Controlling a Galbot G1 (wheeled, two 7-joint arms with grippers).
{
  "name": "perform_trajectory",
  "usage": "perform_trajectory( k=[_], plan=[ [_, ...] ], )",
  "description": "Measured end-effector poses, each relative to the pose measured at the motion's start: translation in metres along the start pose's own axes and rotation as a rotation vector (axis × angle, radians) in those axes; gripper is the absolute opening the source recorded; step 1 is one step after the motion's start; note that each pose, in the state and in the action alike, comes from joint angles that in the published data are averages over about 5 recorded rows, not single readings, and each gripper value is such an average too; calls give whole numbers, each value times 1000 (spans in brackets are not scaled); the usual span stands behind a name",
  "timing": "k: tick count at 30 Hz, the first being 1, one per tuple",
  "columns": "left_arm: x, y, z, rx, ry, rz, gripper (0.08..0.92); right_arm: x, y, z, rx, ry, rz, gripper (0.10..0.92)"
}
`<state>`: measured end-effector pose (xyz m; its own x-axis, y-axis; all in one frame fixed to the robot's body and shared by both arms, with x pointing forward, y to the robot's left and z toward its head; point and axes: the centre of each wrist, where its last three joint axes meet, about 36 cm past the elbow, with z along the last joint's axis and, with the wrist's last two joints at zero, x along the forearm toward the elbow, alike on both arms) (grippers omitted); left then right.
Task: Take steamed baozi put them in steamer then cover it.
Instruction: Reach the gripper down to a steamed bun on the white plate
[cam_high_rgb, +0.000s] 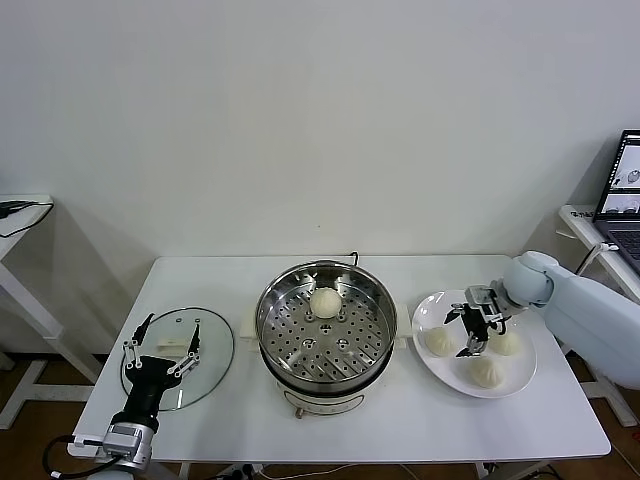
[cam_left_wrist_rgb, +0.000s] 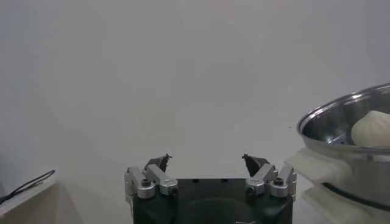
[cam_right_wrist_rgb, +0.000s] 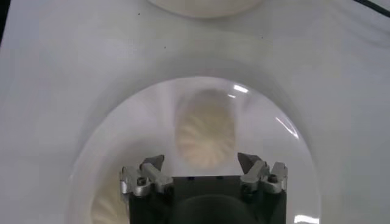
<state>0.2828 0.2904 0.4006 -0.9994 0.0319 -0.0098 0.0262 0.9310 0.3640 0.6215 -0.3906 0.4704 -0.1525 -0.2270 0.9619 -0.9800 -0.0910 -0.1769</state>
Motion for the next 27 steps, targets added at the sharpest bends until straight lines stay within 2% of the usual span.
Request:
perform_trajectory(
  k=[12, 21, 27],
  plan=[
    [0, 1, 3, -5, 4, -2, 823, -14, -6, -9, 3, -4, -4, 823],
    [-1, 1, 6, -5, 11, -7, 823, -17, -9, -13, 8, -3, -16, 705],
    [-2, 1, 7, -5, 14, -12, 823, -17, -9, -13, 12, -3, -28, 679]
  ],
)
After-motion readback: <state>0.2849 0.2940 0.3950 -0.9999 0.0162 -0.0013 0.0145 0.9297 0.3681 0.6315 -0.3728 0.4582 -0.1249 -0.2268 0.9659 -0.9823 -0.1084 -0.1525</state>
